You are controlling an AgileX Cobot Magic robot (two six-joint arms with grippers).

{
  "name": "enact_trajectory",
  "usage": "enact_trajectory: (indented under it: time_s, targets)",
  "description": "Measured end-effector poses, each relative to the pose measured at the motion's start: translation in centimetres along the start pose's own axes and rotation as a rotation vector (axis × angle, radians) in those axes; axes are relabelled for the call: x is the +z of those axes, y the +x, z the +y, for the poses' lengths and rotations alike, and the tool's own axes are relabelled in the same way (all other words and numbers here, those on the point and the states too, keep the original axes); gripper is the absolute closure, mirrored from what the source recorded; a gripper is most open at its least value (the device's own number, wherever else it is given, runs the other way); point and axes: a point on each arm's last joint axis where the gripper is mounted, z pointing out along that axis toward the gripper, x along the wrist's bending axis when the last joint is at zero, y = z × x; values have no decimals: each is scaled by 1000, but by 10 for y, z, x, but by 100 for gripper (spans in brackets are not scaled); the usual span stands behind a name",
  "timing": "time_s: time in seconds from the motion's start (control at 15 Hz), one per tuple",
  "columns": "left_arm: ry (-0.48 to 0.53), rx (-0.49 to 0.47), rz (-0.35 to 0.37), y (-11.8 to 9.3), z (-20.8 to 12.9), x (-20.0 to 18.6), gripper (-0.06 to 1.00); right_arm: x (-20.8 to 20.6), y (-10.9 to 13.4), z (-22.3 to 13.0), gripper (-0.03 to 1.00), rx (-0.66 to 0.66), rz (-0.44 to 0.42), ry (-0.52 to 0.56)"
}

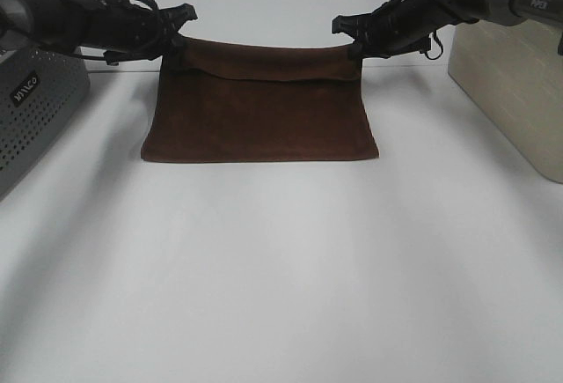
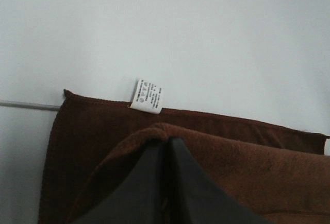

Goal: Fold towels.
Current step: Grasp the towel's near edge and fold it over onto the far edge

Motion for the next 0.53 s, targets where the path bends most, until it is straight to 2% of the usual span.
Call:
enact_trajectory:
  time_s: [0.13,0.2,0.27,0.33,0.4,0.47,0.53]
  targets:
    - [-4,-2,14,6,-5,6,81,0,-1,4,97,-4,-14,-49]
    - [-14,0,18,6,-3,6,70,0,-1,5,95,-3,-14,-51]
    - [-22,6,19,6,-2,6,57,0,-1,5,87,-5,-14,-51]
    - [-25,13,20,6,-1,6,43,0,-1,5,74,-6,-15,-53]
    - [-26,14,21,6,-1,6,31,0,-1,5,55,-6,-16,-56]
    - [-26,18,21,6,-1,6,24,0,-2,5,37,-6,-17,-59]
    - [-25,30,23,6,-1,5,21,0,-1,4,26,-6,-14,-49]
